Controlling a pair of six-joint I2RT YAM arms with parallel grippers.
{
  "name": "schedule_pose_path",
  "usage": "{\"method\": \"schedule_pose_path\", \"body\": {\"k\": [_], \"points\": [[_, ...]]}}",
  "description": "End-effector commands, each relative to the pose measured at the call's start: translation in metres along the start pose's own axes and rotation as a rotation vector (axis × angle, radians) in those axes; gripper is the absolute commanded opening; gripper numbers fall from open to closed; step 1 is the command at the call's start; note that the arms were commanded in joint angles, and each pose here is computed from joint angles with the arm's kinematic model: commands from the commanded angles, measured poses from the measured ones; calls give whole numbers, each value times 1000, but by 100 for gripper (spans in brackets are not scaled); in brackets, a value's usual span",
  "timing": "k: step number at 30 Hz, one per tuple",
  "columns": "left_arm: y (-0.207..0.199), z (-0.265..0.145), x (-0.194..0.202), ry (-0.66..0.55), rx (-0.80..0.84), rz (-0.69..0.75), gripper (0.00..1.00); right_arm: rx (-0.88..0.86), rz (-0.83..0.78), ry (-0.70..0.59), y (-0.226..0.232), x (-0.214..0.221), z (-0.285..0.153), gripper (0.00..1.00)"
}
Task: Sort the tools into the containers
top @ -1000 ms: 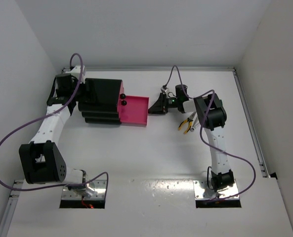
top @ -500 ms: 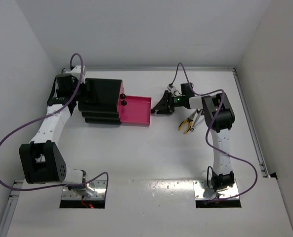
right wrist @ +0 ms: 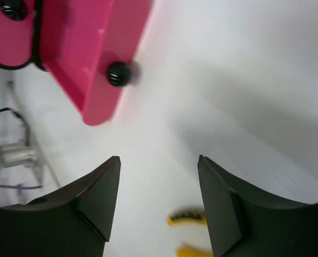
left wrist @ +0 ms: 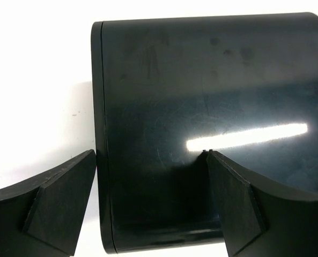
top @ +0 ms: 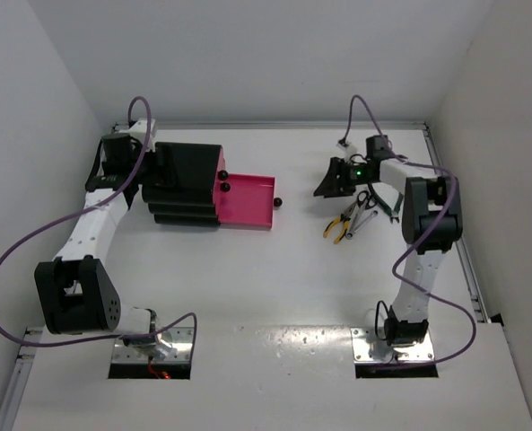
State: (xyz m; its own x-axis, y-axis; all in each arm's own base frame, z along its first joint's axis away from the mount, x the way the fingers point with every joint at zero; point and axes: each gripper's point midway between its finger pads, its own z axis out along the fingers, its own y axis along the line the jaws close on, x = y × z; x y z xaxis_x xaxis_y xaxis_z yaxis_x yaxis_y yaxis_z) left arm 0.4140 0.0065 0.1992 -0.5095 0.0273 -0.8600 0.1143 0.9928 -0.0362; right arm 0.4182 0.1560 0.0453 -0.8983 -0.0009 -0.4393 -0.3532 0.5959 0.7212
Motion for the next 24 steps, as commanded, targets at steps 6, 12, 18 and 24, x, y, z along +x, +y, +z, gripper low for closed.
{"method": "schedule_pose_path", "body": {"k": [6, 12, 18, 24], "points": [[-6, -36, -34, -69, -22, 16, 90, 420, -133, -28, -35, 12, -105, 58], [0, -49, -40, -103, -82, 23, 90, 636, -182, -124, -57, 17, -145, 58], [1, -58, -43, -124, -94, 46, 90, 734, -240, -111, -94, 12, -161, 58], [0, -56, -40, -115, -86, 63, 90, 775, -326, -81, -123, -12, -163, 56]]}}
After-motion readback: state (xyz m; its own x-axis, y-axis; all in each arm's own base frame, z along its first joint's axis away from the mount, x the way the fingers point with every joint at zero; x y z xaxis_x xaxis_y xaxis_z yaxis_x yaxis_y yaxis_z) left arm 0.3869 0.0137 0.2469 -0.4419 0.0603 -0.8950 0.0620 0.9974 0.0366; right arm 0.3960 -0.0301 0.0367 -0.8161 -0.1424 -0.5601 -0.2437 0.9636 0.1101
